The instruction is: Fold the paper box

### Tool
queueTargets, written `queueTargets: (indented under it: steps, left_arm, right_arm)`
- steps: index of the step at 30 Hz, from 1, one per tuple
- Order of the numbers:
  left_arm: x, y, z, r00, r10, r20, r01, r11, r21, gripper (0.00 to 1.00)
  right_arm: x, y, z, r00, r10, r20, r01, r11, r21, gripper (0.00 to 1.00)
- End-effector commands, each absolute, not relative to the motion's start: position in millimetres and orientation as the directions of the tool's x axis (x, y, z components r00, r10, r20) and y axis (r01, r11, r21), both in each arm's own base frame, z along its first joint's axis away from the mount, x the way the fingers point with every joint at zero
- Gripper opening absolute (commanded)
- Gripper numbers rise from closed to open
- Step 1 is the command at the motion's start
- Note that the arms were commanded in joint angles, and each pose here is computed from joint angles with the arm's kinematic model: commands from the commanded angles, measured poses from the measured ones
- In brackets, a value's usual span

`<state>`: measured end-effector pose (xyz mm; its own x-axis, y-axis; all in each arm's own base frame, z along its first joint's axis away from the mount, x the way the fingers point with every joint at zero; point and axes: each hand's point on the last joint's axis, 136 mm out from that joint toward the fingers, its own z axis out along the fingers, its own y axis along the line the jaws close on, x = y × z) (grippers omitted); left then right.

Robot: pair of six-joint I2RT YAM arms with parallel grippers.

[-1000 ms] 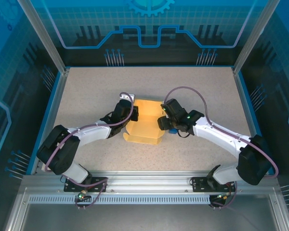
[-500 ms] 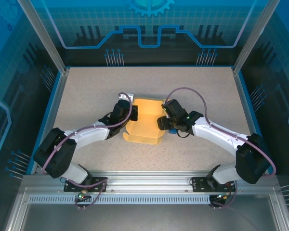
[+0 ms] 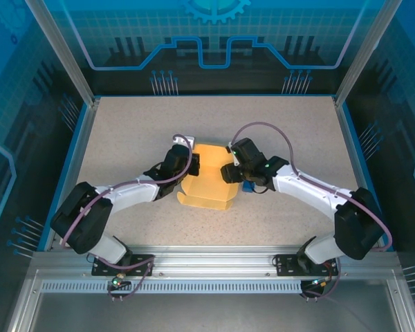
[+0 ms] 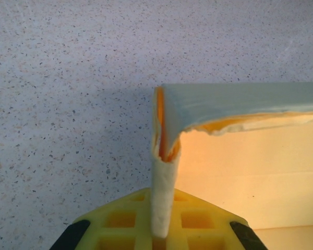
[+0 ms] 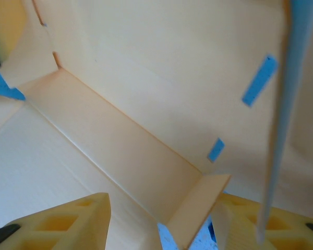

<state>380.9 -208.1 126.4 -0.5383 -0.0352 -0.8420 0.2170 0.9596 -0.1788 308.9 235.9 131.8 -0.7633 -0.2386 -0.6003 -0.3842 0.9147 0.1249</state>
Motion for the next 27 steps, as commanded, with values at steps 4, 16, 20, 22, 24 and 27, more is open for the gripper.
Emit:
queueTargets:
  steps: [4, 16, 20, 22, 24, 27]
  left_arm:
    - [384.9, -211.9, 130.9, -0.516, -0.014, -0.856, 0.23, 0.961, -0.154, 0.07]
    - [385.4, -205.3, 129.5, -0.511, 0.005, -0.86, 0.211, 0.97, -0.12, 0.07]
    - [385.7, -203.7, 129.5, -0.51, 0.01, -0.86, 0.208, 0.972, -0.112, 0.07]
    - [385.4, -202.7, 129.0, -0.512, 0.013, -0.859, 0.207, 0.972, -0.109, 0.07]
    - [385.6, -201.8, 129.5, -0.513, 0.01, -0.858, 0.204, 0.973, -0.111, 0.07]
    - [385.1, -201.3, 129.5, -0.516, 0.009, -0.857, 0.204, 0.972, -0.113, 0.07]
  right_arm:
    - [315.4, 262.7, 135.4, -0.73, -0.307, -0.611, -0.461, 0.881, 0.108, 0.52]
    - [302.9, 259.1, 152.0, -0.692, -0.329, -0.643, -0.504, 0.857, 0.104, 0.53]
    - [294.0, 254.3, 173.5, -0.659, -0.331, -0.675, -0.532, 0.84, 0.107, 0.54]
    - [287.8, 253.0, 184.8, -0.641, -0.337, -0.69, -0.554, 0.825, 0.111, 0.55]
    - [282.0, 251.7, 194.0, -0.623, -0.343, -0.703, -0.575, 0.81, 0.115, 0.55]
    - [274.7, 245.4, 208.4, -0.586, -0.363, -0.724, -0.602, 0.793, 0.09, 0.55]
